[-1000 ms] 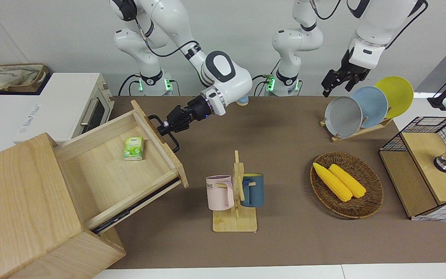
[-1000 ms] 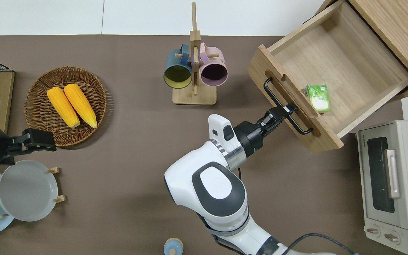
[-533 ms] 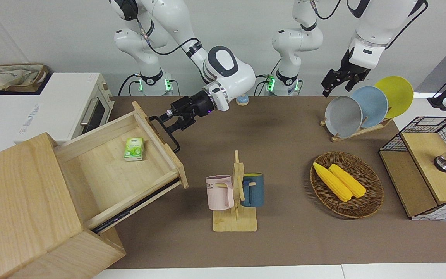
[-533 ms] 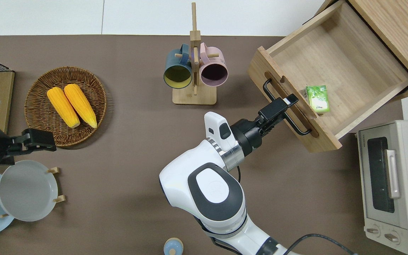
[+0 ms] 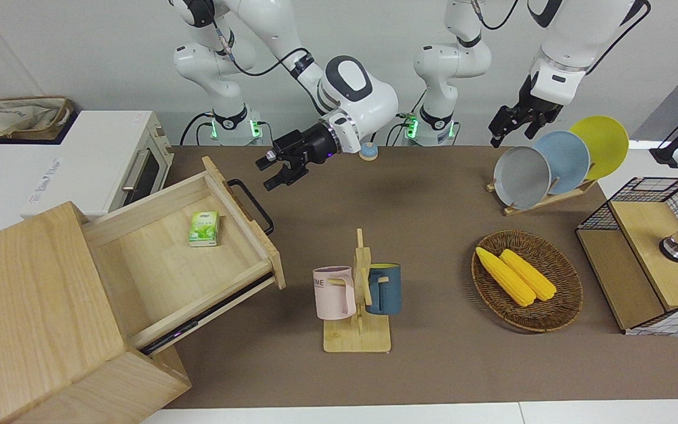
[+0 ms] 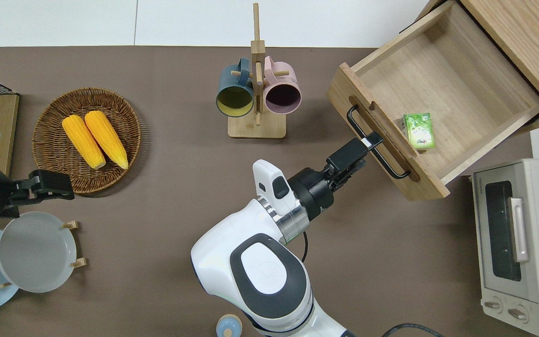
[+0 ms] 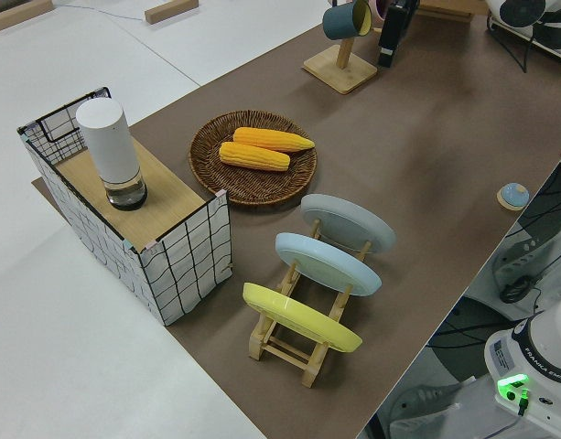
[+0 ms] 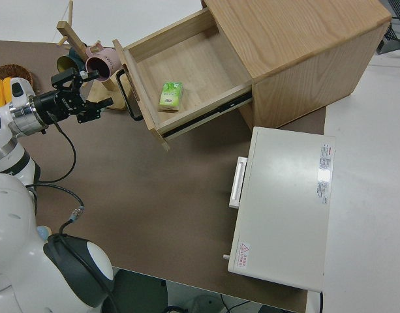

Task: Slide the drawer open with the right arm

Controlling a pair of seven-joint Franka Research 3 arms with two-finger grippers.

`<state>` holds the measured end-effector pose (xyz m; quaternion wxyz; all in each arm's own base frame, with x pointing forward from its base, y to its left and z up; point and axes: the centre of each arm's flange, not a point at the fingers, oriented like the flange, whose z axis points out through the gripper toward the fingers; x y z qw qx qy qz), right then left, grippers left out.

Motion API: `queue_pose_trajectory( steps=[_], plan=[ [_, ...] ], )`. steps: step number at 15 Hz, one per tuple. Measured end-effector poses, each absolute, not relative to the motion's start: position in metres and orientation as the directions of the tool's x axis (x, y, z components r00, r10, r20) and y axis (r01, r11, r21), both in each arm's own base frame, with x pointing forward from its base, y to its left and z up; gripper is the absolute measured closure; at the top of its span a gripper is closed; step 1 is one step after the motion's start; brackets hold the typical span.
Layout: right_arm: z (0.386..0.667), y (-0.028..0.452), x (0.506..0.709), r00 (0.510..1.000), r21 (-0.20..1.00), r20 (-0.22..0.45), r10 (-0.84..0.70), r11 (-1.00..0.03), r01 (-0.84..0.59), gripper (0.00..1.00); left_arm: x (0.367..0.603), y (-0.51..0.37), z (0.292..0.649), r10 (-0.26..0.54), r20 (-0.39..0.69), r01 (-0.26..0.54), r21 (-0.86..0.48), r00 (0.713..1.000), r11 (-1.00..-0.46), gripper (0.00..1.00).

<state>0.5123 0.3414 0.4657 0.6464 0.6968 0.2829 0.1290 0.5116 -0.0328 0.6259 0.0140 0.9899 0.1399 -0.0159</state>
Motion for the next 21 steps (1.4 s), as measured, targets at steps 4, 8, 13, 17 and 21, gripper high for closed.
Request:
queue_pose_trajectory(
  steps=[4,8,13,17,21],
  plan=[
    [0.467,0.357,0.501,0.795,0.971,-0.185,0.578,-0.019,0.24,0.01,0.512,-0.033,0.626,0.277,-0.035,0.277,0.023,0.96,-0.96,0.0],
    [0.467,0.366,0.492,0.79,0.964,-0.187,0.584,-0.043,0.261,0.01,0.512,-0.033,0.626,0.277,-0.035,0.277,0.023,0.96,-0.96,0.0],
    [0.493,0.357,0.491,0.828,0.911,-0.145,0.542,-0.254,0.326,0.01,0.512,-0.033,0.626,0.277,-0.035,0.277,0.023,0.96,-0.96,0.0],
    [0.558,0.324,0.5,0.859,0.803,-0.076,0.507,-0.479,0.354,0.01,0.512,-0.033,0.626,0.277,-0.035,0.277,0.023,0.96,-0.96,0.0],
    [0.577,0.302,0.499,0.886,0.671,-0.031,0.462,-0.648,0.361,0.01,0.512,-0.033,0.626,0.277,-0.035,0.277,0.023,0.96,-0.96,0.0]
  ],
)
